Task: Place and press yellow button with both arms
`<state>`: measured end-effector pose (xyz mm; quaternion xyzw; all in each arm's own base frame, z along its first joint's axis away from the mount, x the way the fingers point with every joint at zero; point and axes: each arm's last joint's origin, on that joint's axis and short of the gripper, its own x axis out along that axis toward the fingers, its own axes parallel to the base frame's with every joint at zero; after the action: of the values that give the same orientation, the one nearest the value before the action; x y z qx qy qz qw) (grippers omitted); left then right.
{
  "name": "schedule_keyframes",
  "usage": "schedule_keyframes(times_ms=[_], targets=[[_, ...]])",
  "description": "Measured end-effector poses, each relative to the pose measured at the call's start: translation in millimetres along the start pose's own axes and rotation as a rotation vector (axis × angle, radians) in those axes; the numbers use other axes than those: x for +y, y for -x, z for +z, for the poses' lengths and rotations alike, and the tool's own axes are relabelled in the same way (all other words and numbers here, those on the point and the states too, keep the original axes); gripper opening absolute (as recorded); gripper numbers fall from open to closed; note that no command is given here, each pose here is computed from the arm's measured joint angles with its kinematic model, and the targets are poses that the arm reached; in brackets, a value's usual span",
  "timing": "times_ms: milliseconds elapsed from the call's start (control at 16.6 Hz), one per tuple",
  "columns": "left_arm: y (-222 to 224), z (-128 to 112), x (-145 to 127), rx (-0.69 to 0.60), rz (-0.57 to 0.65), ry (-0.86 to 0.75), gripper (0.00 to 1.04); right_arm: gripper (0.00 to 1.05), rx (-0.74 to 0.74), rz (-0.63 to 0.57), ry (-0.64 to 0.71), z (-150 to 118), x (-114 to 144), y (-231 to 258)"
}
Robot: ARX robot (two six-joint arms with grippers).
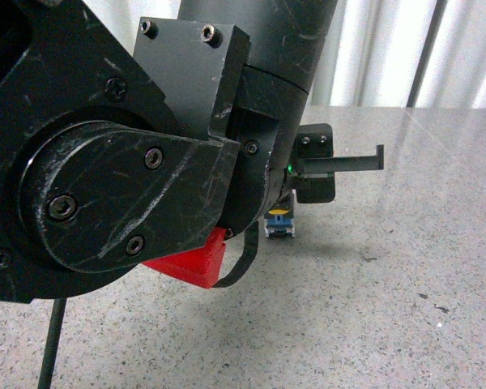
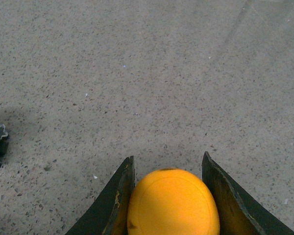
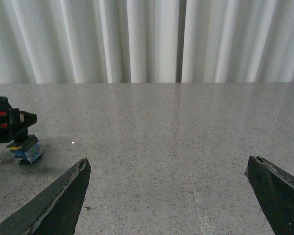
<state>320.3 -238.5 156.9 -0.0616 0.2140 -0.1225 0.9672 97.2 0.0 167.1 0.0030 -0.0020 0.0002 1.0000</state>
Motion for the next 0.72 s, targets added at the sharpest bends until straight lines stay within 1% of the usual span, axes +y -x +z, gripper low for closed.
schedule_keyframes(times_ms=[120, 181, 241, 361, 542, 602, 663, 723], targets=[[0.5, -2.2, -0.6, 0.008, 0.005, -0.004, 0.34, 0.98, 0.000, 0.000, 0.000, 0.0, 0.0, 0.0], [0.9, -2.8, -1.7, 0.010, 0.003, -0.004, 0.39, 0.98, 0.000, 0.000, 0.000, 0.0, 0.0, 0.0], [1.2, -4.1, -1.6, 0.016, -0.004, -0.004, 0.50, 0.98, 0.000, 0.000, 0.000, 0.0, 0.0, 0.0], [1.8, -7.1, -0.8, 0.025, -0.010, -0.007, 0.68, 0.98, 0.000, 0.000, 0.000, 0.0, 0.0, 0.0], [4.8, -1.7, -1.6, -0.012, -0.022, -0.014, 0.97, 0.98, 0.000, 0.000, 0.000, 0.0, 0.0, 0.0], [8.2, 2.3, -1.5, -0.033, -0.026, -0.028, 1.00, 0.98, 0.000, 0.000, 0.000, 0.0, 0.0, 0.0], [13.3, 9.8, -0.2, -0.070, -0.031, -0.034, 0.97, 0.98, 0.000, 0.000, 0.000, 0.0, 0.0, 0.0], [19.5, 18.2, 3.0, -0.109, -0.030, -0.044, 0.98, 0.98, 0.000, 0.000, 0.000, 0.0, 0.0, 0.0]])
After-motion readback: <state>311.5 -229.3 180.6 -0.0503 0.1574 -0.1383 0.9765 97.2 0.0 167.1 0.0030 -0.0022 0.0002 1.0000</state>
